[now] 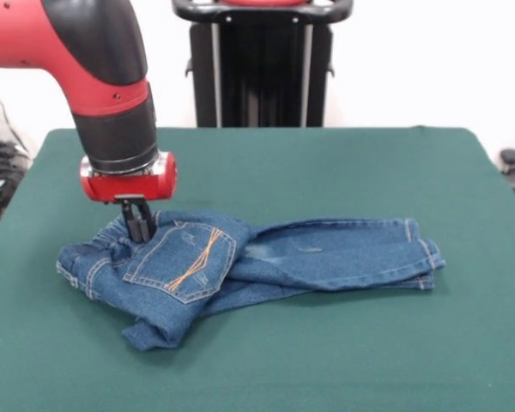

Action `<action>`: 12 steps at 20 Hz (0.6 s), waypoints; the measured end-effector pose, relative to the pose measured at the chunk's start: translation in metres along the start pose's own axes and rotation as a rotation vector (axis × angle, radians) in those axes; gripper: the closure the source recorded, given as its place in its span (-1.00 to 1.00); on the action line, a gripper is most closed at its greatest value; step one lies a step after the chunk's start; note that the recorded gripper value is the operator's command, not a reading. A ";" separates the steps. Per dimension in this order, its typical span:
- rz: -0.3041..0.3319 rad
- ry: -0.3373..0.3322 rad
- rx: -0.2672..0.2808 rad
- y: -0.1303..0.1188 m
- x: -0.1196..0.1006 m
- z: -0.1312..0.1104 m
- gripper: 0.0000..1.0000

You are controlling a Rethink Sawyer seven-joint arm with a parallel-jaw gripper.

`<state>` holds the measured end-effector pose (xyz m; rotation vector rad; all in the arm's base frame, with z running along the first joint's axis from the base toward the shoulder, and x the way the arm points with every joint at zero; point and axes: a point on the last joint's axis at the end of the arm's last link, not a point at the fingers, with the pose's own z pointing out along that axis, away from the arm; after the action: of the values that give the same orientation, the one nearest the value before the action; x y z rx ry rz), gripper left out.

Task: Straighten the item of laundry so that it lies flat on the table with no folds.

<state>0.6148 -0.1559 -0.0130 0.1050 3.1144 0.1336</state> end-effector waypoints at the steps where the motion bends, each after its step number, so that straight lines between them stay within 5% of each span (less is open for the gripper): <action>1: 0.001 -0.002 -0.004 0.000 -0.001 0.000 1.00; 4: 0.008 -0.011 -0.014 -0.003 -0.003 -0.001 1.00; 5: 0.013 -0.013 -0.016 -0.005 -0.003 -0.002 -1.00; 12: 0.017 -0.020 -0.025 -0.006 -0.005 -0.003 -1.00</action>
<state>0.6196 -0.1627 -0.0102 0.1313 3.0915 0.1701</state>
